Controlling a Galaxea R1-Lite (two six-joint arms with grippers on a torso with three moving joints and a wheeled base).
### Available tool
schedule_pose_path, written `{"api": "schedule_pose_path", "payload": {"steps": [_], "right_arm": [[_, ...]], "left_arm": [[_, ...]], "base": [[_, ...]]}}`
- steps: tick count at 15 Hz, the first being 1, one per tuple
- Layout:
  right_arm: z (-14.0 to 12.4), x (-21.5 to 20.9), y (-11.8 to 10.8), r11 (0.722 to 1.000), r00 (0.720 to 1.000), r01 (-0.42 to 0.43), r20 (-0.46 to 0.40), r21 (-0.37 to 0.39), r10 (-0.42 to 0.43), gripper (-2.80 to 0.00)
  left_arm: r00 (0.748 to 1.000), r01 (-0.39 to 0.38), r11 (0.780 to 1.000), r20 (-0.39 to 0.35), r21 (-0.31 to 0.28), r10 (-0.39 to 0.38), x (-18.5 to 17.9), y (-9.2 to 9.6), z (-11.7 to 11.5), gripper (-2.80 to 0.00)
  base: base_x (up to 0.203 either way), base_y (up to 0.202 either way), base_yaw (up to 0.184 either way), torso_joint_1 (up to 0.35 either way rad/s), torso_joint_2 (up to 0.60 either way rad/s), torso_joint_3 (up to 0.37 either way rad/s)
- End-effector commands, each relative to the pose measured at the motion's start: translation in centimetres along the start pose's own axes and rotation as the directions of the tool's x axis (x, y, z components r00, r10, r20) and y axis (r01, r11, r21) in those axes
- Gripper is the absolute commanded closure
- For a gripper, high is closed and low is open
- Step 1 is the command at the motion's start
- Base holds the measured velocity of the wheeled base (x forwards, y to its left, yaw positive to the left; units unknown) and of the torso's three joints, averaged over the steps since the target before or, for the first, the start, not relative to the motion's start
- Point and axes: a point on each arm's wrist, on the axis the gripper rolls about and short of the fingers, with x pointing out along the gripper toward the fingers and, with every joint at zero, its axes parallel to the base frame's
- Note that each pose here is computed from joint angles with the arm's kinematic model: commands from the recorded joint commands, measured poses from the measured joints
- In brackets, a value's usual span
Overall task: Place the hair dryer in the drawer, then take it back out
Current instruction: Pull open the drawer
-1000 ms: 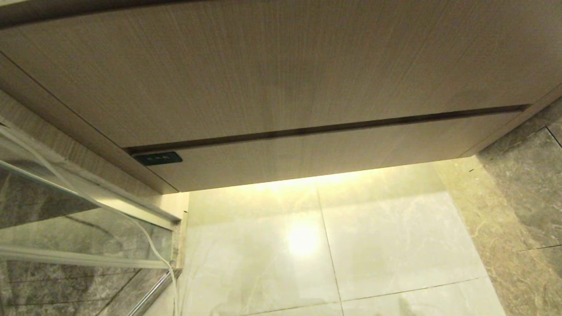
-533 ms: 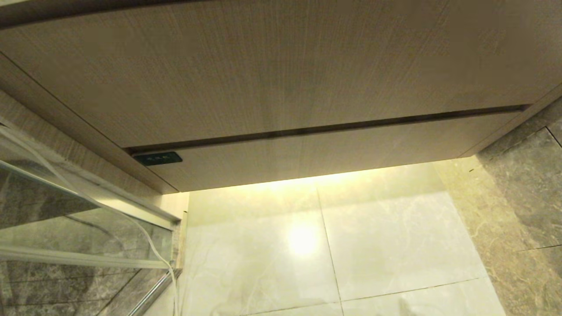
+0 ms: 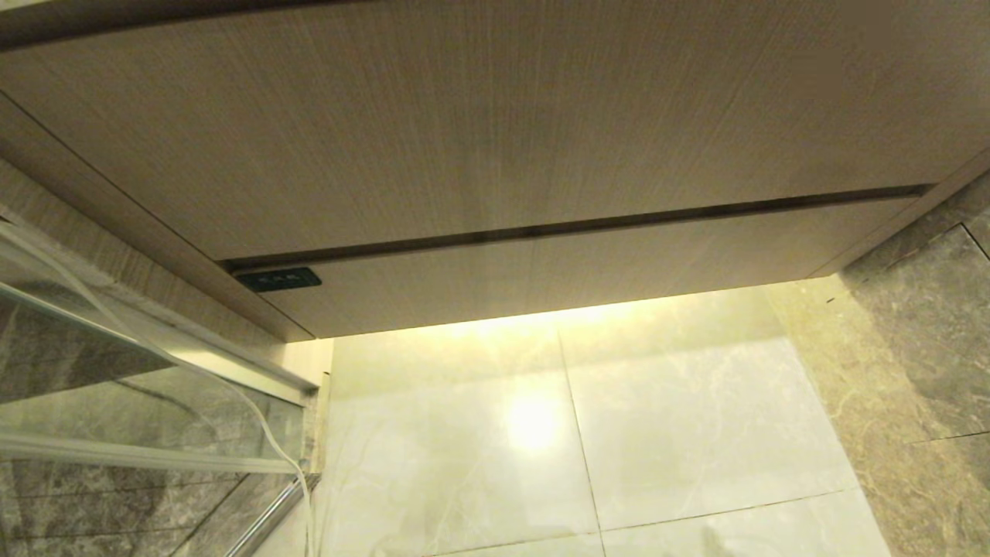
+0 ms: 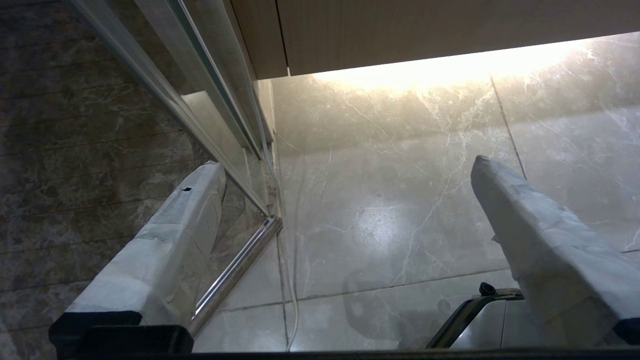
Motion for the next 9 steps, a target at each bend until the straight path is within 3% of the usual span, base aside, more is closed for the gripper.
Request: {"api": "schedule_pose_path", "payload": {"steps": [1,9], "right_arm": [[0.00,-0.01,0.02,1.000,1.000,-0.002,0.001,-0.006,0.002,0.00],[0.10,-0.40,-0.02,1.000,1.000,0.023,0.016,-0.008,-0.023,0.00]], "left_arm": [[1.000,0.000,1.000,0.000,0.000,0.000,0.00,0.00,0.00,-2.80],[1.000,0.000,1.000,0.000,0.000,0.000,0.00,0.00,0.00,-2.80]], "base": [[0.000,0.000,0.000,0.000,0.00,0.000],[0.000,0.000,0.000,0.000,0.00,0.000]]}}
